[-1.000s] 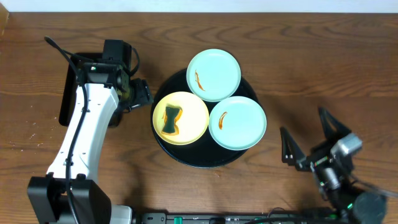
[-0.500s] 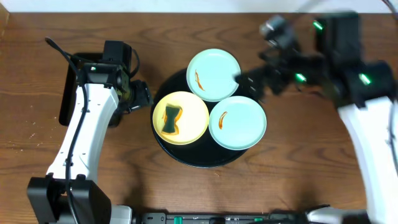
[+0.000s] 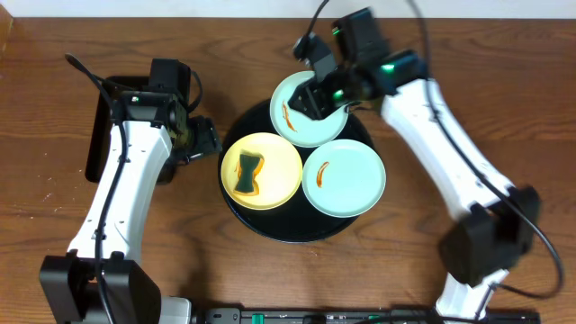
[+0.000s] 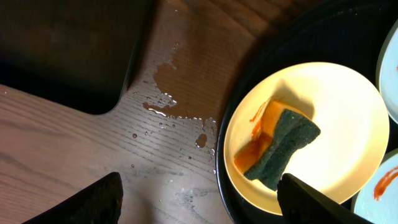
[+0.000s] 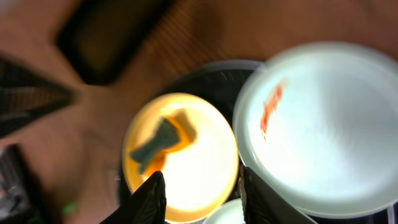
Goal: Clean dirty plates on tray and stack at the side
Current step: 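Move the right gripper to the cream plate rim and grip it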
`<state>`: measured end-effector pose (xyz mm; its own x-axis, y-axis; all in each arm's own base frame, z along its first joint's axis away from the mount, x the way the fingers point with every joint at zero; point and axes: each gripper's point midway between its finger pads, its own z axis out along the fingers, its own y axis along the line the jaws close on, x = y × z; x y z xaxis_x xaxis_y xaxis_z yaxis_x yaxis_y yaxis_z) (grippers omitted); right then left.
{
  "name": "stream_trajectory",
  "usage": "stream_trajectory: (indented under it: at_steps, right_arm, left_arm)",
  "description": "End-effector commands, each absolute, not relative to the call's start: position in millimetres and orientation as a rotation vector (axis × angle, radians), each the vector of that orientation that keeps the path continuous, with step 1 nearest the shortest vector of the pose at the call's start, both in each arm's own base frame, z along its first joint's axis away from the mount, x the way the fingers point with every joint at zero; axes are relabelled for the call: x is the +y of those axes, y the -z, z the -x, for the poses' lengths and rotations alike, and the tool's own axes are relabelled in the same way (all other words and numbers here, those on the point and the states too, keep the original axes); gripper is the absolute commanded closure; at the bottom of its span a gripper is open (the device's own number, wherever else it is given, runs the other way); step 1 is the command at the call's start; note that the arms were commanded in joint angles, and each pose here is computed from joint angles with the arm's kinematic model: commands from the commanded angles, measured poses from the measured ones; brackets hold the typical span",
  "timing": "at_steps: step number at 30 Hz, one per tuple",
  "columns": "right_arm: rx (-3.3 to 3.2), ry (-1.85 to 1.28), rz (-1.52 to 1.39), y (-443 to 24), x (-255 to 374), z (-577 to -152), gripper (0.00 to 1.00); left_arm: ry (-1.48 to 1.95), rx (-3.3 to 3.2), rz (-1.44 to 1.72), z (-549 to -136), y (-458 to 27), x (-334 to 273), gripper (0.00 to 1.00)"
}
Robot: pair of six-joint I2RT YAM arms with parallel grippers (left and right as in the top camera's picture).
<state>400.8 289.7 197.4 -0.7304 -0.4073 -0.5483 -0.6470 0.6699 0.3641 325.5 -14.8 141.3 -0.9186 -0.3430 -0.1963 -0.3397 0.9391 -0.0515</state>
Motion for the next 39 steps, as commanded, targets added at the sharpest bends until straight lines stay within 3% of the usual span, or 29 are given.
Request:
stream_trajectory:
  at_steps: [1, 7, 14, 30, 39]
  right_arm:
    - [2.651, -0.585, 0.629, -149.4, 293.3, -407.7, 0.64]
    - [2.838, -0.49, 0.607, -92.5, 310.1, -380.7, 0.53]
    - [2.946, -0.296, 0.536, -79.6, 290.8, -363.0, 0.6]
    - [2.958, -0.3, 0.524, -39.0, 293.8, -352.6, 0.69]
    - [2.957, -0.302, 0.518, -33.9, 293.3, -352.2, 0.68]
  left_arm:
    - [0.022, 2.879, 0.533, -324.4, -144.8, -13.8, 0.2]
    - [0.021, 2.881, 0.533, -323.8, -144.2, -13.8, 0.2]
    - [0.021, 2.882, 0.534, -323.8, -143.7, -13.7, 0.2]
    - [0.022, 2.881, 0.533, -324.1, -143.3, -13.8, 0.19]
    - [0.022, 2.881, 0.533, -324.1, -143.3, -13.8, 0.19]
